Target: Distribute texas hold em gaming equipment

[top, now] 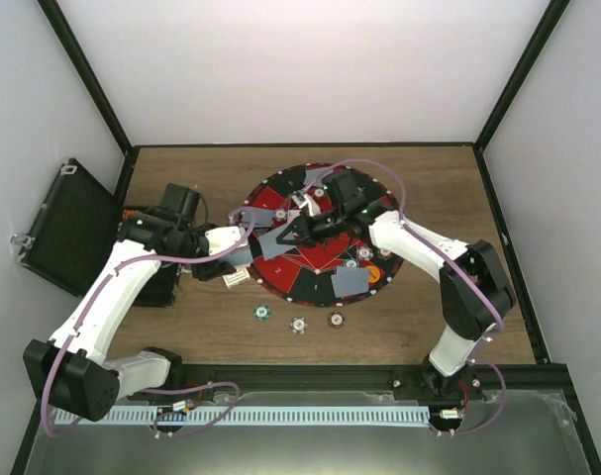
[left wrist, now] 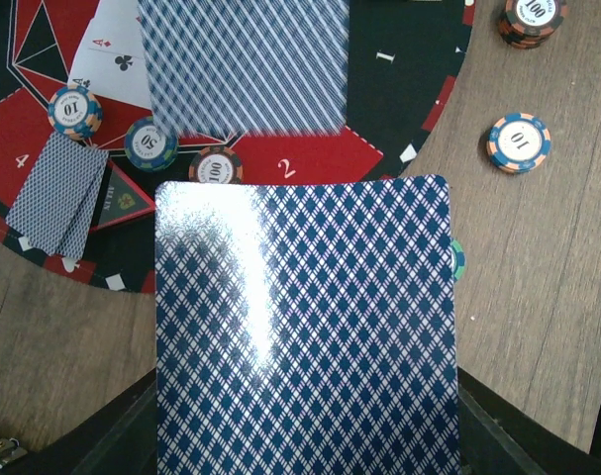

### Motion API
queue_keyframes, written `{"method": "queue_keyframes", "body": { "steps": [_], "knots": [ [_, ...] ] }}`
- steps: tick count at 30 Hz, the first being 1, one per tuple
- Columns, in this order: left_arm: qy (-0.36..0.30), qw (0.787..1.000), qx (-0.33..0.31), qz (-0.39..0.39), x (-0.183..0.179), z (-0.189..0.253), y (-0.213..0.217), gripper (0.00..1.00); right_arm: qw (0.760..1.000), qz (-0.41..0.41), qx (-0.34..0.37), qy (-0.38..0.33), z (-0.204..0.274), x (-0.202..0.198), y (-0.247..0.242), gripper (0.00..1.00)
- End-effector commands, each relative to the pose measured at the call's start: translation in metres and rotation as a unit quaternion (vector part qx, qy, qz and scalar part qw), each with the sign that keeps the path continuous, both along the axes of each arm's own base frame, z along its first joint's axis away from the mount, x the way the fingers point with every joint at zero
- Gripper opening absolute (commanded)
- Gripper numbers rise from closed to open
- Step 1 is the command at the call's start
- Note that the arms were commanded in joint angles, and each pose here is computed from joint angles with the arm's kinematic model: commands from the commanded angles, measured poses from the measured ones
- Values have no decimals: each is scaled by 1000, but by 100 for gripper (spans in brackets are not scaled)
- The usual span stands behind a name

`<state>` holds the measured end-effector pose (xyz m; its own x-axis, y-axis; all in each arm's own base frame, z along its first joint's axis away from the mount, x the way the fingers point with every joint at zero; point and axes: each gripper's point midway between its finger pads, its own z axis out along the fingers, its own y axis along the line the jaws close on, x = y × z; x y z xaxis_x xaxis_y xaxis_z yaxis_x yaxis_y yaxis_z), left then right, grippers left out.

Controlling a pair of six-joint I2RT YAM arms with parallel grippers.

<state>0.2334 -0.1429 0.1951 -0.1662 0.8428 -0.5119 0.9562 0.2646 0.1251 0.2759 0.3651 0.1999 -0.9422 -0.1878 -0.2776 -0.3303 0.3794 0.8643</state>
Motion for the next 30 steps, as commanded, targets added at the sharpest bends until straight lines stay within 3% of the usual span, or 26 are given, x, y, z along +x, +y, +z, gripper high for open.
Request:
{"method": "queue_keyframes", "body": {
  "steps": [1,4,7,10,13,15,18,19,20,23,27,30],
  "knots": [
    [-13,1000,-20,-4,3,11,-6,6,996,-33,-56,-54,8,24,-33,1],
    [-8,1000,-19,-2,3,9,-6,6,990,-54,-110,-73,-2,44,-49,1],
    [-9,1000,-19,-2,3,9,-6,6,967,-85,-212,-114,-21,76,-68,1],
    [-9,1000,-20,-2,3,8,-6,6,916,-129,-342,-165,-44,117,-99,1],
    [-8,1000,-19,1,3,8,-6,6,857,-152,-425,-248,-50,153,-118,1],
    [-4,1000,-17,4,2,5,-5,6,798,-155,-482,-329,-53,173,-125,1],
    [-2,1000,-12,7,1,2,-3,6,656,-161,-584,-450,-48,203,-141,1],
    [-3,1000,-12,8,1,1,-2,6,623,-154,-599,-478,-45,210,-139,1],
    [-1,1000,-13,8,0,0,-2,6,606,-140,-607,-495,-47,214,-134,1],
    [-1,1000,-13,8,-1,-1,-2,6,578,-110,-605,-537,-50,224,-119,1],
    [-7,1000,-11,8,0,-1,-1,6,517,-59,-615,-592,-64,225,-109,1],
    [-12,1000,-10,7,-1,1,0,6,521,-31,-619,-587,-87,221,-109,1]
  ]
}}
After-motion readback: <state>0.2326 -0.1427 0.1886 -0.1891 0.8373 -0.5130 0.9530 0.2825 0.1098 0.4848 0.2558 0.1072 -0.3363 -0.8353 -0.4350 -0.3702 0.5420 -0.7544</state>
